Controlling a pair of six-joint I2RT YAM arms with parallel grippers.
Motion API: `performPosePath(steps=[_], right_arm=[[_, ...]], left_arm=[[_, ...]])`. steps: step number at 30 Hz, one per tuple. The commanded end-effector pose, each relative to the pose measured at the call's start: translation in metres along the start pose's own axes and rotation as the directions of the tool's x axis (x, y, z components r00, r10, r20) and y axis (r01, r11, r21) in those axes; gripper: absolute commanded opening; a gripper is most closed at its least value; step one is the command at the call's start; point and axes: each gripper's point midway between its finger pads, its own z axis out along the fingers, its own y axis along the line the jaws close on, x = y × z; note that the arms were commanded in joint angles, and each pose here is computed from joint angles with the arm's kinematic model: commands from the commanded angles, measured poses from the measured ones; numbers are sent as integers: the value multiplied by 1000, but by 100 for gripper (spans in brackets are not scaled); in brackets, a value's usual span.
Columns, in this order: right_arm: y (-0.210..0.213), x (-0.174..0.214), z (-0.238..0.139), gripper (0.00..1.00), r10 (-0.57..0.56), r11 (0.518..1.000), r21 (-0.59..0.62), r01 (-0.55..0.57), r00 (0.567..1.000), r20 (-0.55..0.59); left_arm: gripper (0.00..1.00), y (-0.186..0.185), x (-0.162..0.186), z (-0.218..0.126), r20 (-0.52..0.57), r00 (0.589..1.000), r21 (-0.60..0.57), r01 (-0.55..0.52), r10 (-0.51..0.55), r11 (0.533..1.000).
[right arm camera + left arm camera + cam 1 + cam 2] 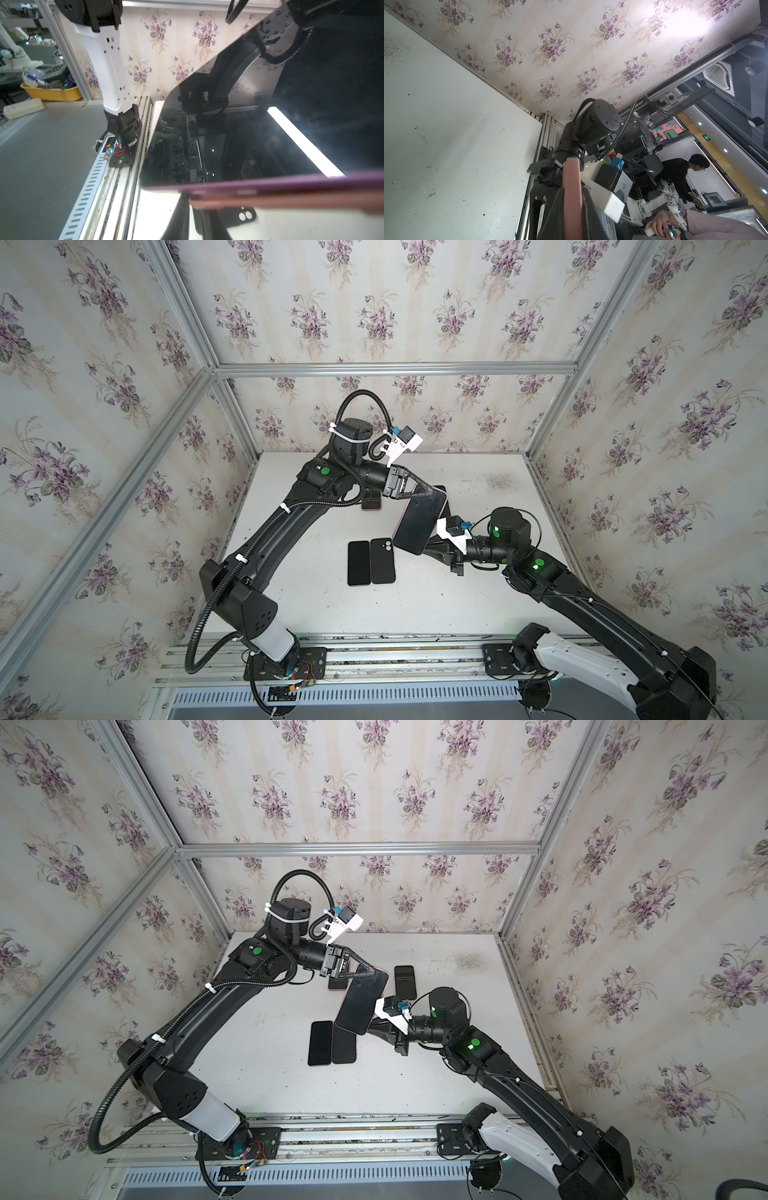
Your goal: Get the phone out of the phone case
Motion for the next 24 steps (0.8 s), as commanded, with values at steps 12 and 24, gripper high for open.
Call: performPosePath(steps=[12,24], right_arm=[[-22,-20,-13,32,243,954,132,-270,952,186],[-12,17,-13,11,438,884,90,-459,880,184]], left_arm=[[0,14,-7,9,48,998,47,39,-42,998],[0,57,-3,18,170,979,43,103,-109,994]])
